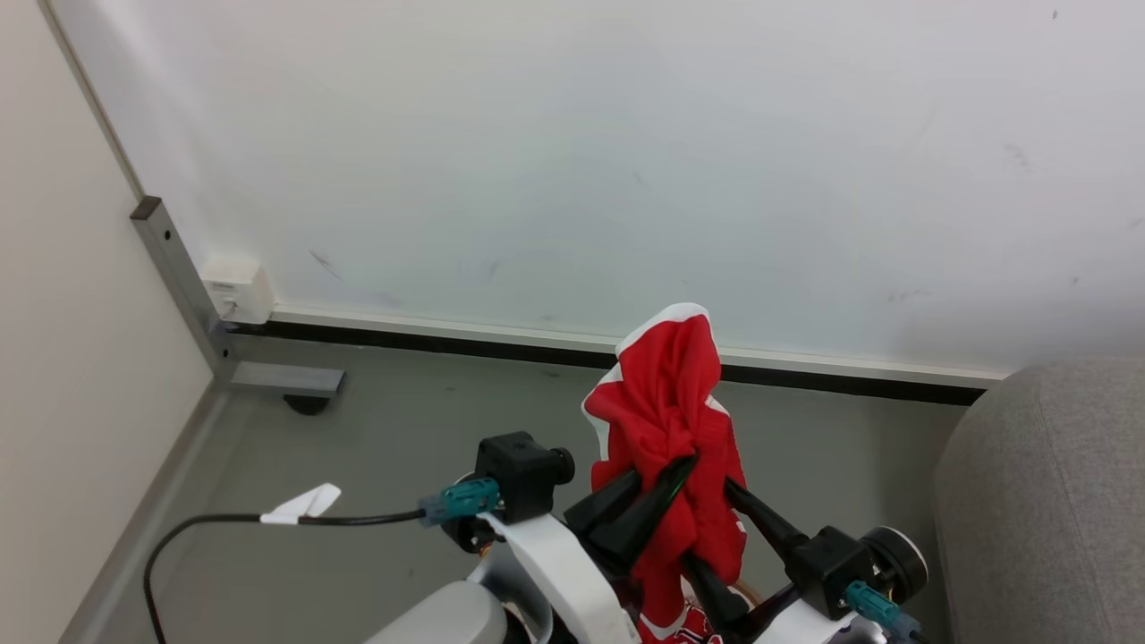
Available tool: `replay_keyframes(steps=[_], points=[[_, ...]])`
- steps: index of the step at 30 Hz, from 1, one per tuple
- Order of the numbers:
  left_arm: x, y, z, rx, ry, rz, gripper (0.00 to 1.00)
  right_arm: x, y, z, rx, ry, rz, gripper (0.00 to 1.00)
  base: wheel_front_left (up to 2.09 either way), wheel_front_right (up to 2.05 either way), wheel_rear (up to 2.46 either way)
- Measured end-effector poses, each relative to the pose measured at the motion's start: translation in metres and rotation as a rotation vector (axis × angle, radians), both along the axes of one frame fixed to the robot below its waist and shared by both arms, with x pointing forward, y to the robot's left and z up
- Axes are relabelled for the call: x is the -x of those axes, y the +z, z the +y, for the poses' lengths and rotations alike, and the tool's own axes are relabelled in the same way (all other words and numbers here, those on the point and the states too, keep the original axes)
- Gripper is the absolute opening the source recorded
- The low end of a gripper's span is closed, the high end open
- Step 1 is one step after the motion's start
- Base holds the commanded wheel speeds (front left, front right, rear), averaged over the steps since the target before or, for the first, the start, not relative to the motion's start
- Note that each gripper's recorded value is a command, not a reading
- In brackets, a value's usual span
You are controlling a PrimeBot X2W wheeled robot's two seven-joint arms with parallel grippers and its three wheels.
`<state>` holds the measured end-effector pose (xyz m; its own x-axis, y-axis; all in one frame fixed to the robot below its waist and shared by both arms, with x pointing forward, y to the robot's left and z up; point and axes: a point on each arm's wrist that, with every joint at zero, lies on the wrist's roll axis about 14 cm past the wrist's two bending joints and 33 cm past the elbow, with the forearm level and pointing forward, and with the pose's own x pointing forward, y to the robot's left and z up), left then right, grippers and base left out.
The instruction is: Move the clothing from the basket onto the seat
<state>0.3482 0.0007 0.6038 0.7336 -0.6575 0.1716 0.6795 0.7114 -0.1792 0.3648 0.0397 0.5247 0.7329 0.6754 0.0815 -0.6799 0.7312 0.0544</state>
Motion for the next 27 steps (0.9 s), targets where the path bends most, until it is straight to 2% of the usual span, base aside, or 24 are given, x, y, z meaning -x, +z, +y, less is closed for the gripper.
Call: replay_keyframes(steps=[1, 4, 27], points=[[0.0, 0.0, 0.001, 0.002, 0.003, 0.002, 0.0, 0.0, 0.001, 0.001, -0.004, 0.003, 0.0, 0.92, 0.0, 0.0, 0.0], [-0.001, -0.001, 0.003, 0.003, 0.01, 0.005, 0.0, 0.0, 0.003, 0.005, -0.015, 0.014, 0.004, 0.0, 0.0, 0.0, 0.0], [-0.011, -0.006, 0.005, 0.002, 0.019, 0.011, 0.0, -0.003, 0.005, -0.004, -0.064, -0.016, 0.025, 0.0, 0.0, 0.0, 0.0]])
